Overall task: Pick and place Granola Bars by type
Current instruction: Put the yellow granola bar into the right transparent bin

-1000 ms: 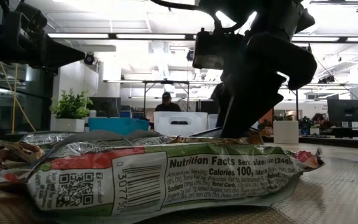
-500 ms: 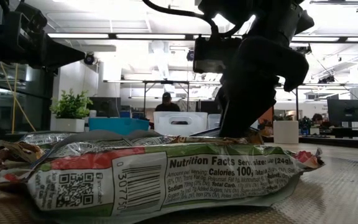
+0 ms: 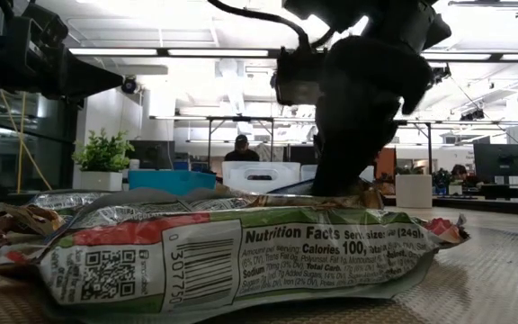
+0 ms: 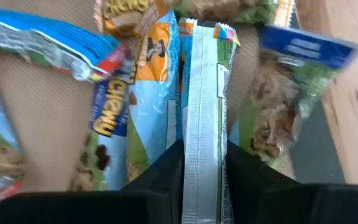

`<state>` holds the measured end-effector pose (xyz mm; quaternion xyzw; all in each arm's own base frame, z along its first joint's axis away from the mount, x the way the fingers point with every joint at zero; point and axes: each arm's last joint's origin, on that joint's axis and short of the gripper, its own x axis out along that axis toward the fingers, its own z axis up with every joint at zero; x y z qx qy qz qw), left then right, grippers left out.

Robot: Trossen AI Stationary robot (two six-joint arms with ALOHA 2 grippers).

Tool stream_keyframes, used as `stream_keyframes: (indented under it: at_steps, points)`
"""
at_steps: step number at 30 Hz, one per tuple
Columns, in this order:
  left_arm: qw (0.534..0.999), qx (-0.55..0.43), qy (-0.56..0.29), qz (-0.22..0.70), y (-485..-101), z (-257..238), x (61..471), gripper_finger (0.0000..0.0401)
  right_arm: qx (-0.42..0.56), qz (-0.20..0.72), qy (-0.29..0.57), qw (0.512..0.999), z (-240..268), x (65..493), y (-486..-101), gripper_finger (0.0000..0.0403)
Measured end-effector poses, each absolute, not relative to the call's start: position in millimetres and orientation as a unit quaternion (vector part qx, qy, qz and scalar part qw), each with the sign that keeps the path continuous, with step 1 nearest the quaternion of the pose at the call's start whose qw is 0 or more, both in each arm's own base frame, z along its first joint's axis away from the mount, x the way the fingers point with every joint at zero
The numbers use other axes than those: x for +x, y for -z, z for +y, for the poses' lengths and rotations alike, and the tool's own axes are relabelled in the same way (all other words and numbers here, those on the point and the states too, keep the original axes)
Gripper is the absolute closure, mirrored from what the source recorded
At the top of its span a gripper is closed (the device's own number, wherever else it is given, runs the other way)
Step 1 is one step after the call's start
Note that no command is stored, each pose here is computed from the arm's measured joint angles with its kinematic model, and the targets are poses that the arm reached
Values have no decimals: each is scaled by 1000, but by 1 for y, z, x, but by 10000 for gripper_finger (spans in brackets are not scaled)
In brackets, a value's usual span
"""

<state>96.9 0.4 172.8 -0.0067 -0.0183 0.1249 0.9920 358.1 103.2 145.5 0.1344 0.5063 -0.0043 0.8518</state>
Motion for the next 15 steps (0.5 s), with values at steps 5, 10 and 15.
stream_keyframes:
  at_steps: [5,10,15]
  points:
    - [992,-7,-125,-18,-173,0,97,401,159,491,0,856,98,369,-158,324]
    - [992,-7,-125,-18,-173,0,97,401,186,471,-5,862,88,382,-174,324]
    - [992,-7,-125,-18,-173,0,97,401,260,471,-55,841,73,392,-186,324]
